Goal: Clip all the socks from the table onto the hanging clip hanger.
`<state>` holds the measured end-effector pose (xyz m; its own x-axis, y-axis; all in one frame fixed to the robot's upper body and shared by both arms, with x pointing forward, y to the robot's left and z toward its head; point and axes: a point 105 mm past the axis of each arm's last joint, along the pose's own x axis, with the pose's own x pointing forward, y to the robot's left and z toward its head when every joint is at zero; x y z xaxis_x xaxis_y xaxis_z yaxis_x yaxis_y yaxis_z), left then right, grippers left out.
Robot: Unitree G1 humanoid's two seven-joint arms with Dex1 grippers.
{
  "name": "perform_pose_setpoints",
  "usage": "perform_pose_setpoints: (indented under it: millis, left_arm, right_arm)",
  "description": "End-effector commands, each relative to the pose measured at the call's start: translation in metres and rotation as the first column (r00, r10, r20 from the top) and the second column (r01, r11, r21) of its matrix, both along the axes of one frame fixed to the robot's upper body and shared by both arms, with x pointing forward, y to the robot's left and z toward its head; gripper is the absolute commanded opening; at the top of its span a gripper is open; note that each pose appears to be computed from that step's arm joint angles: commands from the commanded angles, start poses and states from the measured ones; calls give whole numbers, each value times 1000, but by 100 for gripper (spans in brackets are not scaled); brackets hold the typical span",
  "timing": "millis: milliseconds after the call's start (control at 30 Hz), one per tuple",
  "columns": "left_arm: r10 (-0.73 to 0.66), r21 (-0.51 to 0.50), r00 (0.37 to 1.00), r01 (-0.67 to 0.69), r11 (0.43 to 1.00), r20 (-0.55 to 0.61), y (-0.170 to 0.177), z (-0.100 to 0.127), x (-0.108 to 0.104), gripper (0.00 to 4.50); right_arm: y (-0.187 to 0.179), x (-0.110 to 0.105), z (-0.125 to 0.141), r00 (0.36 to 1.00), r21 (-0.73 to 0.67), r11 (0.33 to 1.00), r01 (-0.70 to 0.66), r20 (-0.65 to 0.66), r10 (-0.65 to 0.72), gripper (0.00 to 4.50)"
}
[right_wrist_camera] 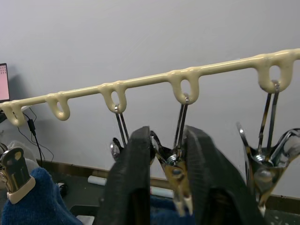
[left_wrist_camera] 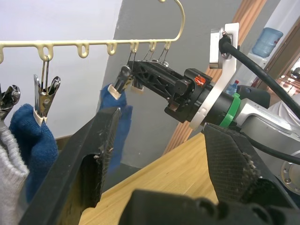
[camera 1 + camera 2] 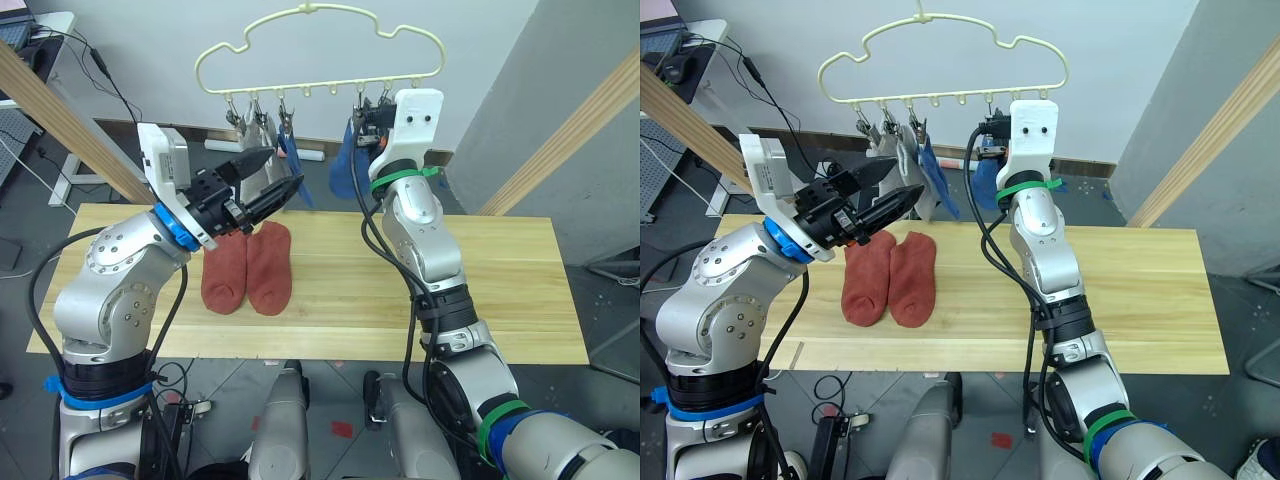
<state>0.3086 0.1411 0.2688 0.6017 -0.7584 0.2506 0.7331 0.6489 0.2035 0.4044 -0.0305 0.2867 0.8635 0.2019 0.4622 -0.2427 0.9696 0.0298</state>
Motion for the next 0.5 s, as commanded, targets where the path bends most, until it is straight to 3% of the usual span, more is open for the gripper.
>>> perform_pose_setpoints:
  millis: [33, 300, 367, 500]
  left_arm:
    - [-20, -1, 997, 20, 1000, 73, -3, 14, -11, 323]
    - [-6, 9, 999, 6, 1000, 51, -2, 7, -9, 323]
    - [17, 46, 1000, -17, 999, -5, 1, -7, -6, 323]
    - [170, 151, 969, -143, 978, -181, 22, -59, 5, 323]
  right_arm:
    - [-4, -5, 19, 998, 31, 1000, -3, 63, 2, 7]
    - [-15, -2, 19, 999, 50, 999, -8, 34, 6, 3]
    - [-14, -1, 19, 998, 49, 997, -57, 4, 57, 3]
    - [-15, 0, 9, 978, -41, 982, -187, -106, 181, 3]
